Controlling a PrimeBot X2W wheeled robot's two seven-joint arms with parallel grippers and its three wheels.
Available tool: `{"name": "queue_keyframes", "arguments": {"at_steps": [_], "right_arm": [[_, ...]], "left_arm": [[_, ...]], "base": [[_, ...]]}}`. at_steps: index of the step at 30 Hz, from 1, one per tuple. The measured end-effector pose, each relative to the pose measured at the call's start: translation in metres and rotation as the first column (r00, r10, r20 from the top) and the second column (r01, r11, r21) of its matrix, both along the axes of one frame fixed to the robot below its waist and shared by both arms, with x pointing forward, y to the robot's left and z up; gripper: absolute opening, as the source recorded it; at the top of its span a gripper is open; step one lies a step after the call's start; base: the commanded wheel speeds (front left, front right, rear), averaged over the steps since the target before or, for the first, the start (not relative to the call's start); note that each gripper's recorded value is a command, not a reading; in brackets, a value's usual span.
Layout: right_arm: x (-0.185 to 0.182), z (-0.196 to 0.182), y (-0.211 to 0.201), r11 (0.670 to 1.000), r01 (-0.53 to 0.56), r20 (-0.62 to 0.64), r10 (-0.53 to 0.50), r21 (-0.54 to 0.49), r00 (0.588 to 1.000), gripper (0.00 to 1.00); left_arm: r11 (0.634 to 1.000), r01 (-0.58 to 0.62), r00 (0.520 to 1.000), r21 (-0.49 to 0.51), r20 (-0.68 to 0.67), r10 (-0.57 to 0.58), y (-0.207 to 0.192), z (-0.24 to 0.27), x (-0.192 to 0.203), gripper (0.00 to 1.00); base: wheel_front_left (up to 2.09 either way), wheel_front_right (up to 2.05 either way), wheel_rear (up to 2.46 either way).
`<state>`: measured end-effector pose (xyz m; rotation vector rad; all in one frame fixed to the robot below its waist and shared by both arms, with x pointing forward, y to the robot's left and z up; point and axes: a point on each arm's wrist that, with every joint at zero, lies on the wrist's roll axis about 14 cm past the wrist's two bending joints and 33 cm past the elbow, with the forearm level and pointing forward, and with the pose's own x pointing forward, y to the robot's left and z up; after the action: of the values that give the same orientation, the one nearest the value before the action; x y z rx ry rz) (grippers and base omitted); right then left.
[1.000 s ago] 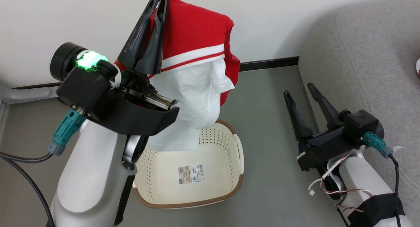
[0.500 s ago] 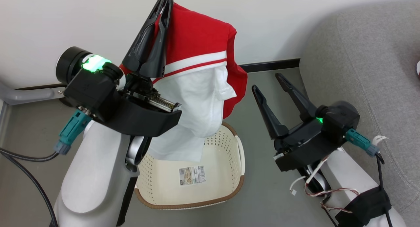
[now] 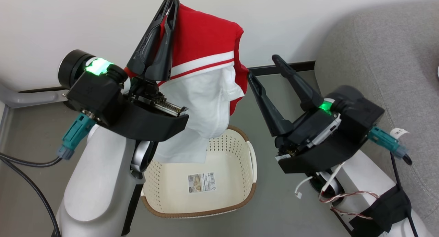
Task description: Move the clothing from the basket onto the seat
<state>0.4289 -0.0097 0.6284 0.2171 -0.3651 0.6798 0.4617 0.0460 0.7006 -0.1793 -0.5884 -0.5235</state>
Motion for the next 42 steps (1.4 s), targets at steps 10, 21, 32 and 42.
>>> {"name": "queue_keyframes", "arguments": {"at_steps": [10,21,32,42], "right_arm": [[-0.018,0.005,0.027,0.991,-0.134,0.012,0.134,-0.014,0.991,1.00],[-0.013,-0.033,0.048,0.971,-0.200,-0.075,0.191,-0.131,0.979,1.00],[-0.013,-0.054,0.082,0.938,-0.290,-0.139,0.267,-0.191,0.954,1.00],[-0.002,-0.053,0.096,0.934,-0.305,-0.157,0.279,-0.186,0.948,1.00]], "left_arm": [[1.000,0.003,1.000,-0.001,-0.013,-0.003,-0.002,-0.005,0.003,0.00],[1.000,0.001,1.000,-0.001,-0.017,-0.001,-0.001,-0.006,0.003,0.00],[1.000,-0.009,1.000,-0.003,-0.015,0.009,0.002,-0.004,0.001,0.00],[1.000,-0.020,1.000,0.002,-0.014,0.020,0.006,-0.004,0.001,0.00]], "base": [[0.00,0.00,0.00],[0.00,0.00,0.00],[0.00,0.00,0.00],[0.00,0.00,0.00]]}}
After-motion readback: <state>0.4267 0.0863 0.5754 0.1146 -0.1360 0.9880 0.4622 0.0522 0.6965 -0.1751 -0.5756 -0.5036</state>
